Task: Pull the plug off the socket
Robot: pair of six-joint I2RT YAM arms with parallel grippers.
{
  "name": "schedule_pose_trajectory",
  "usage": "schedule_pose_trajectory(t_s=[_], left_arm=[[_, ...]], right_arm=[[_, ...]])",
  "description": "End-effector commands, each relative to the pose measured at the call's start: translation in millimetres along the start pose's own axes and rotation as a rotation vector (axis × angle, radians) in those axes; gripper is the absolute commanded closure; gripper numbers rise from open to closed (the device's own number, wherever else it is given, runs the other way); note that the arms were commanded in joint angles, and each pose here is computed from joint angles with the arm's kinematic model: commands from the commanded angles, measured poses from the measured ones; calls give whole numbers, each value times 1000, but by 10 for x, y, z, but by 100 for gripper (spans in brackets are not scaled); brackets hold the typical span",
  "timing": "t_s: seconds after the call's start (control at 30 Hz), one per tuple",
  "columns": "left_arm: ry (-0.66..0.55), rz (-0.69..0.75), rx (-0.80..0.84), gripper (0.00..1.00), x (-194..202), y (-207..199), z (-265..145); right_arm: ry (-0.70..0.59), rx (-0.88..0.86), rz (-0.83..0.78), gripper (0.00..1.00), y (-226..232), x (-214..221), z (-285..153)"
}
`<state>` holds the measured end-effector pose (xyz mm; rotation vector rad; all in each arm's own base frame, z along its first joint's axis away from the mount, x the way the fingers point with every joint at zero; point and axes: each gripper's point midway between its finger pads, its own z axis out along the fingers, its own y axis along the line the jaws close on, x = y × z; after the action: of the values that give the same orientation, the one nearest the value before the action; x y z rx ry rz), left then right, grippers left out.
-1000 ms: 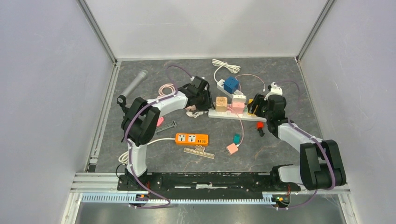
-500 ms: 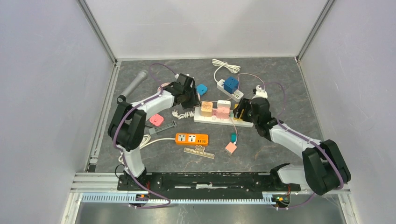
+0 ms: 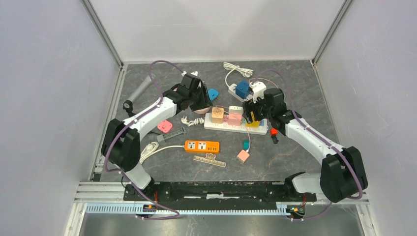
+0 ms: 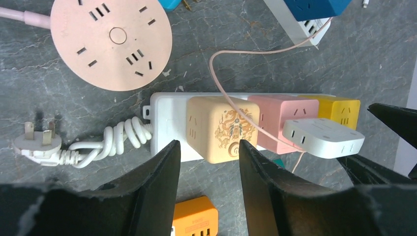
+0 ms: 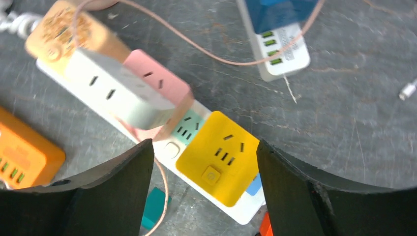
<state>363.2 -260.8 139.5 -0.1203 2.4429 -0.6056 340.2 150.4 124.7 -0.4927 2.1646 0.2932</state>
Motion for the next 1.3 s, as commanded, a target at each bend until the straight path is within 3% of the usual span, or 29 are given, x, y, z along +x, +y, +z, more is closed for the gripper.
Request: schedule_pose_trajectory(t_s=[0.0,0.23,0.57,0.9,1.1,1.27], left_arm=[[-33,46,-4,45,-67,8,-191],[24,33,50,37,61,-69,-78],[95,13,72,43,224,-85,109],[166,21,59,44,454,1,277],[199,30,26,45,580,117,366],[213,32,-18,46,648,235,424]], right_arm=[[-87,-212,-289,20,285,-315,-156],[-180,-365,-442,21,527,-450,-240],[-158,-459,-498,31,610,-416,84],[-137,-551,-520,74,666,-501,278],[-131,-613,-514,95,718,-505,286],[-144,-659,-479,100,748,-534,260]])
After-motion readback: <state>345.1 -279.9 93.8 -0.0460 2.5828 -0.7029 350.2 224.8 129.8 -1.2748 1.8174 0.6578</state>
